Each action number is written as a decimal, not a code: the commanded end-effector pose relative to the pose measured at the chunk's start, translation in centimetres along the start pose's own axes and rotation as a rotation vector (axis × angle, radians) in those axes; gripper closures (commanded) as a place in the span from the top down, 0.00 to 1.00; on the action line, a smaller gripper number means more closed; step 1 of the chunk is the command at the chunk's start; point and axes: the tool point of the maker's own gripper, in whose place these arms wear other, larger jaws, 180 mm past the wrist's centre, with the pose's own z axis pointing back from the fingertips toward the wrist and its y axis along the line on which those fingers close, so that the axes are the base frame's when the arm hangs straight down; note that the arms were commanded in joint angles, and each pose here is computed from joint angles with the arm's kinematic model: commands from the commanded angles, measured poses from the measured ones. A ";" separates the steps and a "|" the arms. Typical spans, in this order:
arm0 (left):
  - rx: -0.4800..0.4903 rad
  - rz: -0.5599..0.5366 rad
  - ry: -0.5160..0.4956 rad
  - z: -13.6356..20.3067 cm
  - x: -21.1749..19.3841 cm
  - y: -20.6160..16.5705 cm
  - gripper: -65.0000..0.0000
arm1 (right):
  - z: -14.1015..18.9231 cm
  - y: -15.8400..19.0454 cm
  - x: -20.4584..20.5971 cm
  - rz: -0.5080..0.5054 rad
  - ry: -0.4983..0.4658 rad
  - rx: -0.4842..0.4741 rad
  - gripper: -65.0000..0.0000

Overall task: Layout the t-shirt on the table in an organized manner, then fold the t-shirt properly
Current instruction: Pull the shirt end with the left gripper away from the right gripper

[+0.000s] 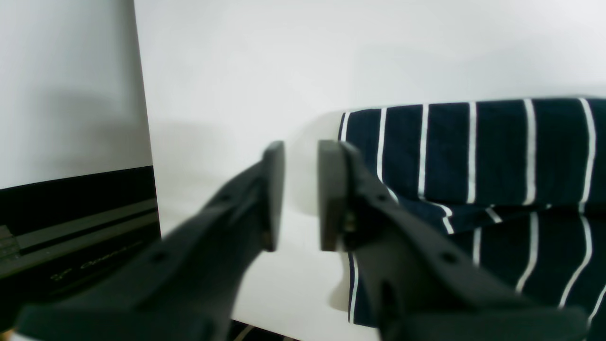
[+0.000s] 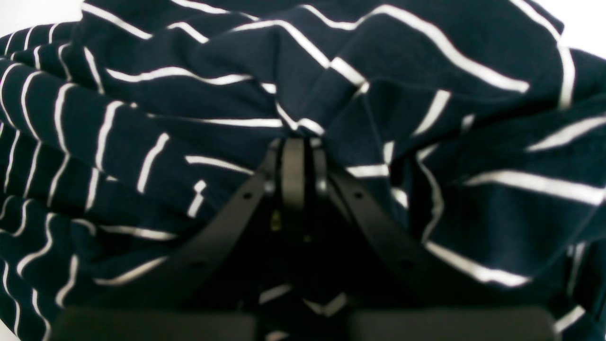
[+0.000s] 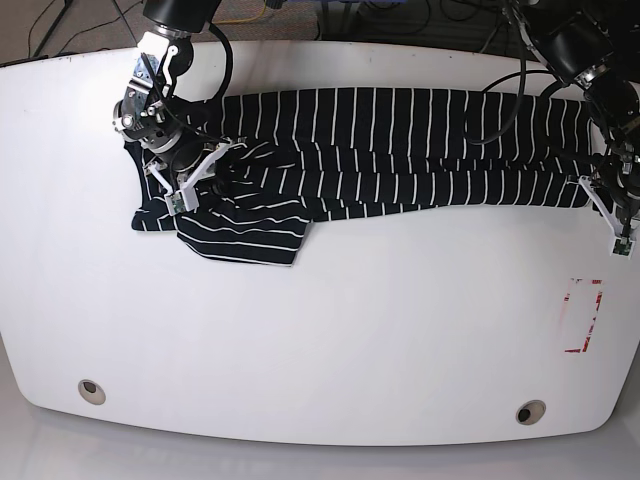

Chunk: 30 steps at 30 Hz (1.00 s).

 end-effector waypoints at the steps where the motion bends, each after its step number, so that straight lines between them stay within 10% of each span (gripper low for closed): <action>1: 0.015 0.020 -0.026 -0.1 1.1 1.1 0.36 | 0.1 -0.6 0.0 0.014 0.018 -0.021 0.03; 6: -0.040 0.132 0.028 -2.4 -0.5 1.4 0.60 | 0.1 -0.6 0.0 0.014 0.018 -0.021 0.03; 19: -0.228 0.337 0.137 -7.0 -3.2 -1.4 0.60 | 0.1 -0.6 0.1 0.015 0.016 -0.021 0.03; 30: -0.249 0.308 0.122 -7.5 -2.5 -2.5 0.57 | 0.1 -0.6 0.1 0.014 0.015 -0.021 0.03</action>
